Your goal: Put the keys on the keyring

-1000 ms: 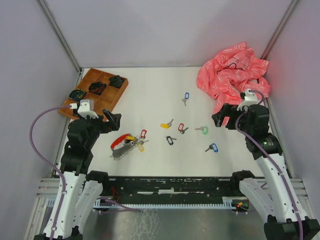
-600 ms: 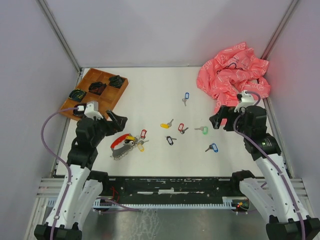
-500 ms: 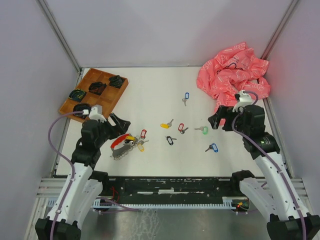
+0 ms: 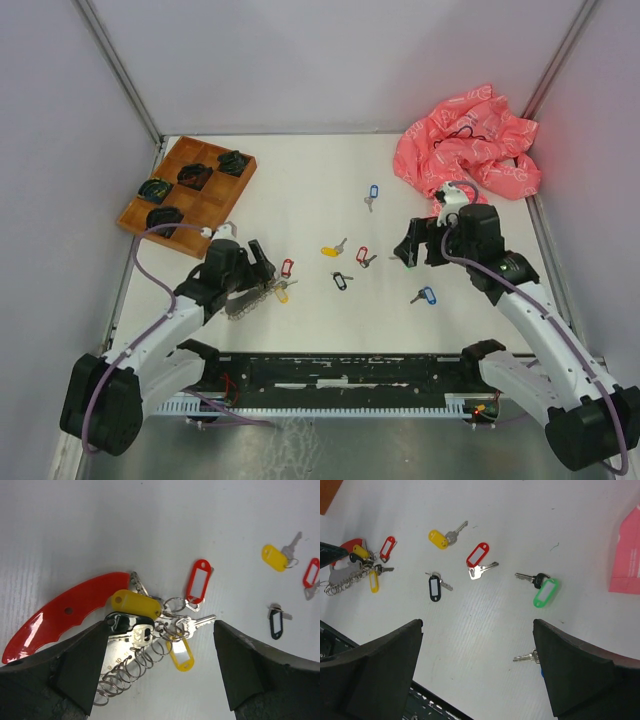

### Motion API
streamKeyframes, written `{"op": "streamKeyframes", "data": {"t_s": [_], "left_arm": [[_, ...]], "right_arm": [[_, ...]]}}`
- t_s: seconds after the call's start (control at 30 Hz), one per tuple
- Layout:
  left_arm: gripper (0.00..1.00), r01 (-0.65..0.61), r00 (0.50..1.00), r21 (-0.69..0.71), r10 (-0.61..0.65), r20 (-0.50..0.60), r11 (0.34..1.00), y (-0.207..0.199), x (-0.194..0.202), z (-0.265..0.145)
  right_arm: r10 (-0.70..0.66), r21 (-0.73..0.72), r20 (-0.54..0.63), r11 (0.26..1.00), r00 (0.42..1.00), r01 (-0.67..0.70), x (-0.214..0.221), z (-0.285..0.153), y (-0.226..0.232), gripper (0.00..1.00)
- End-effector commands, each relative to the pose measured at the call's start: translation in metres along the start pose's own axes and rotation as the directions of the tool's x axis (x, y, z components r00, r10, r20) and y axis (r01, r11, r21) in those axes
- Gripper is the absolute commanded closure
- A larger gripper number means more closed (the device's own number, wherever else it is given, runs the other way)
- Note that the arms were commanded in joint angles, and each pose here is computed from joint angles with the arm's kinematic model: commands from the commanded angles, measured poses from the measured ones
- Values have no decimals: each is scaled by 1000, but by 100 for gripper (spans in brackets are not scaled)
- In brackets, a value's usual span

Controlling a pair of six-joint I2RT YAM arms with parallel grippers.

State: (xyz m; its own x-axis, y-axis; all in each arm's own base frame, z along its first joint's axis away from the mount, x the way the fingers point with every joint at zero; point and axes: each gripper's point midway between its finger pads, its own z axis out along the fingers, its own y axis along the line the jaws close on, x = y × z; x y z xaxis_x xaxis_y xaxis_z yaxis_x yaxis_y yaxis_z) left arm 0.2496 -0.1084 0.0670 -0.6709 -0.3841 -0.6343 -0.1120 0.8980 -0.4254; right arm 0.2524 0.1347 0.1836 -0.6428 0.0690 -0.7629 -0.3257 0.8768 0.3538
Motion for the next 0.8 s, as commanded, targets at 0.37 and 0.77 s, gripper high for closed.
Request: {"op": "streamKeyframes", "data": {"t_s": [0.37, 0.77], "left_arm": [[8, -14, 993, 9, 15, -119, 1000, -12, 40, 22], [16, 56, 975, 324, 18, -221, 944, -135, 68, 48]], "right_arm": [[-124, -127, -99, 986, 987, 111, 27, 26, 38, 0], [-169, -170, -137, 975, 976, 145, 55, 46, 51, 0]]}}
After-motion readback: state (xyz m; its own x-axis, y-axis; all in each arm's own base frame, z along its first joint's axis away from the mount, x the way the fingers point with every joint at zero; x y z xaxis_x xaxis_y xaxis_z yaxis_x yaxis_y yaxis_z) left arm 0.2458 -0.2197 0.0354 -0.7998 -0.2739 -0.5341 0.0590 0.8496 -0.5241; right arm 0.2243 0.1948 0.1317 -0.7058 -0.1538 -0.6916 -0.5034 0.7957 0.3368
